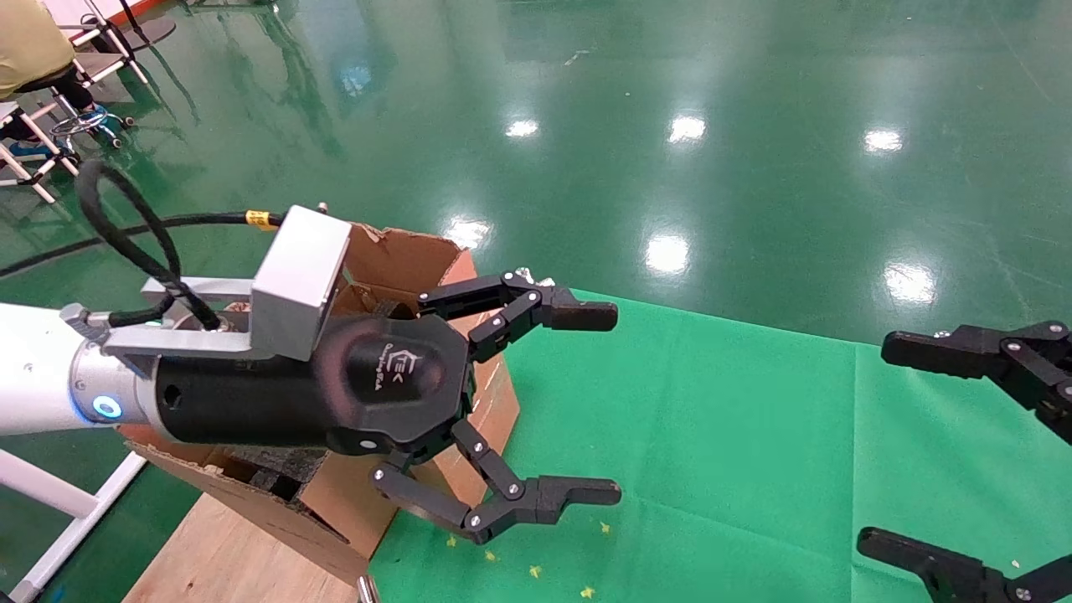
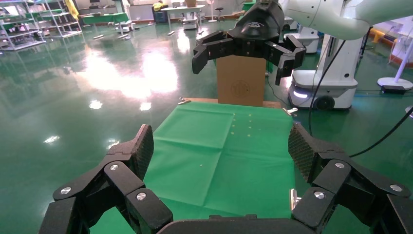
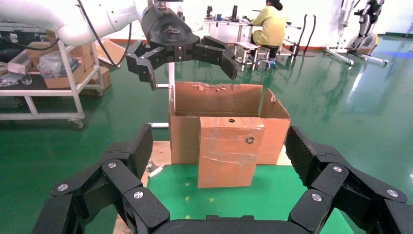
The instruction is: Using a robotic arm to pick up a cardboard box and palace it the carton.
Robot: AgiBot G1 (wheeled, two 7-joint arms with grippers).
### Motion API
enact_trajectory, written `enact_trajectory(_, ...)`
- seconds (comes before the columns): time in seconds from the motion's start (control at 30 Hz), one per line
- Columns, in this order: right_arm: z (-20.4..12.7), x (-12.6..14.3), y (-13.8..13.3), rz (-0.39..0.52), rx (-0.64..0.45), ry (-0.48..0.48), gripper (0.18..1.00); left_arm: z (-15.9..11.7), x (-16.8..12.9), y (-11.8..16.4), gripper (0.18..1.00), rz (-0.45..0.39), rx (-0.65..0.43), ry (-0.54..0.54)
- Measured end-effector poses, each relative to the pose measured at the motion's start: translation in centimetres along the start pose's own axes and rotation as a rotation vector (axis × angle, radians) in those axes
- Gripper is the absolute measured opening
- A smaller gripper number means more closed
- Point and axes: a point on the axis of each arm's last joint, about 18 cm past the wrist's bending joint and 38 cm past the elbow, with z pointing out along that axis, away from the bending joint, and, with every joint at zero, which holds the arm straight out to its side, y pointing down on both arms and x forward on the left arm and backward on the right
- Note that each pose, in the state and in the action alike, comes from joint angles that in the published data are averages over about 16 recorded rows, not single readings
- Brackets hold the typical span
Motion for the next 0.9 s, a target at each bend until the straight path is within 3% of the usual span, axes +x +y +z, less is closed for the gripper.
enact_trajectory(0.53, 0.0, 0.0, 0.0, 0.000, 0.000, 0.000, 0.973, -0.5, -0.4, 0.0, 1.001, -0.007, -0.042, -0.021)
enact_trajectory(0.9, 0.0, 0.0, 0.0, 0.000, 0.000, 0.000, 0.839, -2.2, -2.8, 0.6, 1.001, -0.067, -0.328, -0.119)
